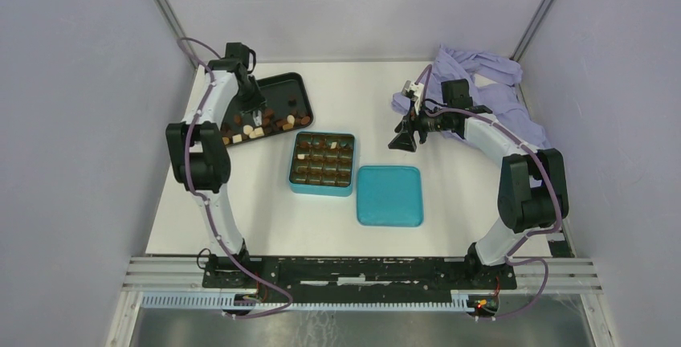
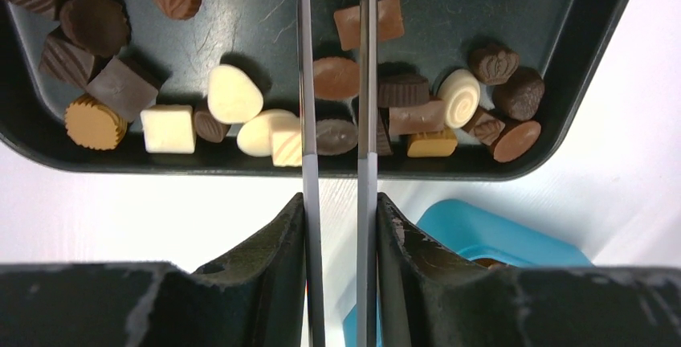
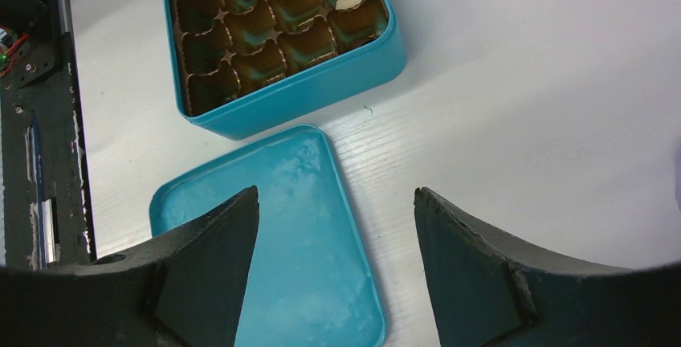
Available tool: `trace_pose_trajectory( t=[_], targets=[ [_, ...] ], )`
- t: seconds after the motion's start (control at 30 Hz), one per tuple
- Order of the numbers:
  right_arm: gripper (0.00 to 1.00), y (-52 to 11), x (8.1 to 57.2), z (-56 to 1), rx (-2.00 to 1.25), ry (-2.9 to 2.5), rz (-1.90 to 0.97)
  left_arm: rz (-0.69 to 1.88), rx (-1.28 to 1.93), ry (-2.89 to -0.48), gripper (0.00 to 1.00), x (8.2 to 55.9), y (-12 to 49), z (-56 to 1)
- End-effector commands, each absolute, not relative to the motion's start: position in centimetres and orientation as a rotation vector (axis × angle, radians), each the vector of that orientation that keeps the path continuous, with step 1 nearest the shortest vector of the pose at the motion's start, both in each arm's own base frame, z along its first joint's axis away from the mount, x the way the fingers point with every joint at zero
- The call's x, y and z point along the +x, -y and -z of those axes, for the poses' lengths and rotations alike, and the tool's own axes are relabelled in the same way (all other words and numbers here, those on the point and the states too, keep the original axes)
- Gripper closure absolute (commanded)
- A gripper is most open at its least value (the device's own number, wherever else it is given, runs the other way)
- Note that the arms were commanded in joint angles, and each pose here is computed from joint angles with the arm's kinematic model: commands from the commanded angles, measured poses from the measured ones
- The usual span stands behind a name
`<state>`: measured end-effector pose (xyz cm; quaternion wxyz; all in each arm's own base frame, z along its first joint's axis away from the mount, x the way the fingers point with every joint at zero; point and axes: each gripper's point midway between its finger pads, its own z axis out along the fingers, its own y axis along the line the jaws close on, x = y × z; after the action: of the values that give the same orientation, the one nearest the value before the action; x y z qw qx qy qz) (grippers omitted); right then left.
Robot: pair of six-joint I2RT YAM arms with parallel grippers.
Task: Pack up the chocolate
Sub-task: Pick up the fake chocolate from the plate.
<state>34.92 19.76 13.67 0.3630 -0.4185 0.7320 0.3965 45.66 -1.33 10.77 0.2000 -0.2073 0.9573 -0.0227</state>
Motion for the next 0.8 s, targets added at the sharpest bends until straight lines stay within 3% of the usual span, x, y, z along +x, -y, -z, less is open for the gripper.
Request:
trace_pose_trajectory(
  t=[0.0,0.77],
  targets=[
    [0.23,-19.9,35.1,-14.1,-1.085,-1.848,-1.036,0.113,-0.509,-2.599,0.98,45.3,1.4,-14.3],
    [0.23,-19.8,35.0,-14.0,-1.083,-1.853,-1.03,0.136,-0.512,-2.488,0.98,44.8,-0.1,-17.0]
  ],
)
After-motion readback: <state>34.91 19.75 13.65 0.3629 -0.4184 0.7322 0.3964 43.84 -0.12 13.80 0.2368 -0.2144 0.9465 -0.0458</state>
